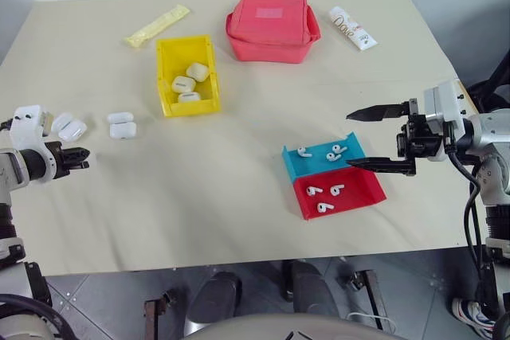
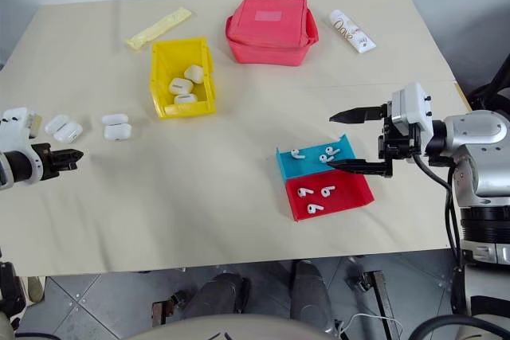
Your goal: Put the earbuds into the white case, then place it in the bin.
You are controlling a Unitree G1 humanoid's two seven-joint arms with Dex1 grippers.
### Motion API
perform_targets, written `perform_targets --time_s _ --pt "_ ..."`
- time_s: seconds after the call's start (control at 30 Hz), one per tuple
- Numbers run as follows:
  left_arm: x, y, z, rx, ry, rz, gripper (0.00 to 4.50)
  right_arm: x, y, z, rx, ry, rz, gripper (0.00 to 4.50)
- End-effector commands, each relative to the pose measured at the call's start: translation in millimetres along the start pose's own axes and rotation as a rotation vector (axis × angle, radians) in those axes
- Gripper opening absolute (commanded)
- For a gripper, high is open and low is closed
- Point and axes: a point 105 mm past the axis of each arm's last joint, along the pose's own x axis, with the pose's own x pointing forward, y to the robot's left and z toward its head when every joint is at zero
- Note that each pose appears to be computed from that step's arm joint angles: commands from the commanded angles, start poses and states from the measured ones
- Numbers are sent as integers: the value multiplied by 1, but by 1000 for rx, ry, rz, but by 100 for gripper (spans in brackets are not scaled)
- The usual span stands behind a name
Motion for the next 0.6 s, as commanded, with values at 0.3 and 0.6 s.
perform_targets --time_s 0.3,0.6 --pt "-35 -27 23 159 36 28 384 -10 -5 14 -65 7 -23 450" --pt "-18 -58 34 278 98 46 447 -14 -1 12 -71 16 -38 450"
